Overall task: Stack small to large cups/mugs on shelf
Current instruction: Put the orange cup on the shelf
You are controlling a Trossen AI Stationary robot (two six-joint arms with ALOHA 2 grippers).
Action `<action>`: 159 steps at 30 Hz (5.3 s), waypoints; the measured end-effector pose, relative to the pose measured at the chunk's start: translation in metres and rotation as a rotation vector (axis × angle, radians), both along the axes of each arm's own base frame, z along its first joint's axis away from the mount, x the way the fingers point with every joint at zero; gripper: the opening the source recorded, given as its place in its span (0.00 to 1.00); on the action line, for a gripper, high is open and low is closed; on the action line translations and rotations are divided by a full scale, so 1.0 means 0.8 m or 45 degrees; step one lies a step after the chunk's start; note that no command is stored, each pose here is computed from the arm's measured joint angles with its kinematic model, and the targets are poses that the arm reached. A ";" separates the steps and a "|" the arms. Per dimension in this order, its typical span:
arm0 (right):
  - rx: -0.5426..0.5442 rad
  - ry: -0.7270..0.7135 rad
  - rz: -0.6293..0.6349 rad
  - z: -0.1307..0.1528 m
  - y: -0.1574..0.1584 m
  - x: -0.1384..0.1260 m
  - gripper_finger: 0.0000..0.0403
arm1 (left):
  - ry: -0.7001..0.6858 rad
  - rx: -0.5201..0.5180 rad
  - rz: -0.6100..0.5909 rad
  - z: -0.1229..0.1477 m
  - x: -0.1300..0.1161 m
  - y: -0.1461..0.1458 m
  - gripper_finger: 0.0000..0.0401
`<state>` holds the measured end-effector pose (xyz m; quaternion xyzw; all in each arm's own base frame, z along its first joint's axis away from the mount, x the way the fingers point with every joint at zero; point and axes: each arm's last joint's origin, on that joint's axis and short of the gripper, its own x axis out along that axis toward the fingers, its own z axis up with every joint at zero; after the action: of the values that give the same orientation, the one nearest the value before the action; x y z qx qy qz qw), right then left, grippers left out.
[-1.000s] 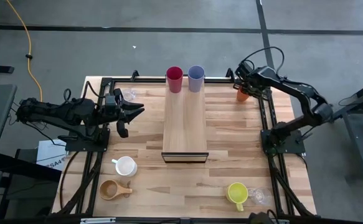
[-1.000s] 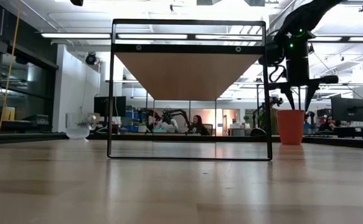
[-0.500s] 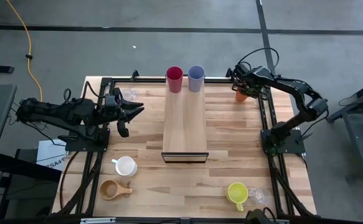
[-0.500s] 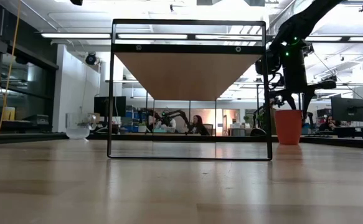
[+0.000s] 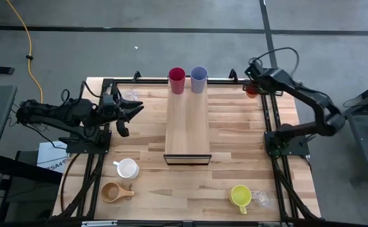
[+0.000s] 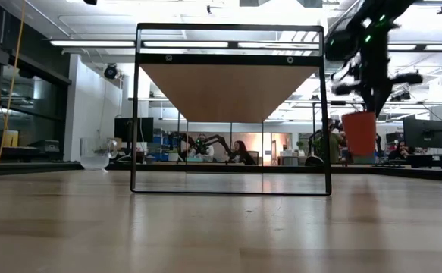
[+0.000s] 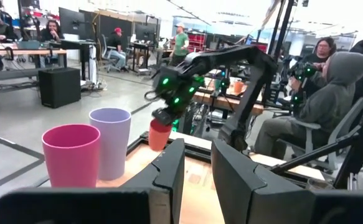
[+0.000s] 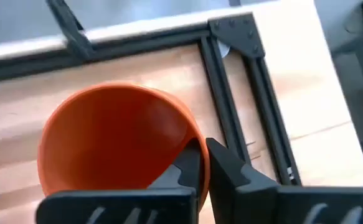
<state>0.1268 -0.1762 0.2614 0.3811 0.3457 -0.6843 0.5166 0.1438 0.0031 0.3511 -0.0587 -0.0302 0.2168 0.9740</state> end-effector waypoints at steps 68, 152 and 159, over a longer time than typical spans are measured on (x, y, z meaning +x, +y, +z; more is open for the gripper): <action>-0.386 -0.586 1.418 0.182 0.168 0.122 0.00 | -0.063 -0.087 -0.208 0.000 0.019 -0.007 0.17; -0.017 -0.322 0.944 0.148 0.067 0.237 0.27 | -0.061 -0.087 -0.207 -0.001 0.019 -0.007 0.17; -0.067 -0.328 0.970 0.164 0.067 0.222 0.27 | -0.062 -0.087 -0.207 0.000 0.019 -0.007 0.17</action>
<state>0.3043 -0.1228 0.3922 0.2948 0.3771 -0.3991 0.7821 0.1591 -0.0024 0.3508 -0.0996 -0.0416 0.1365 0.9848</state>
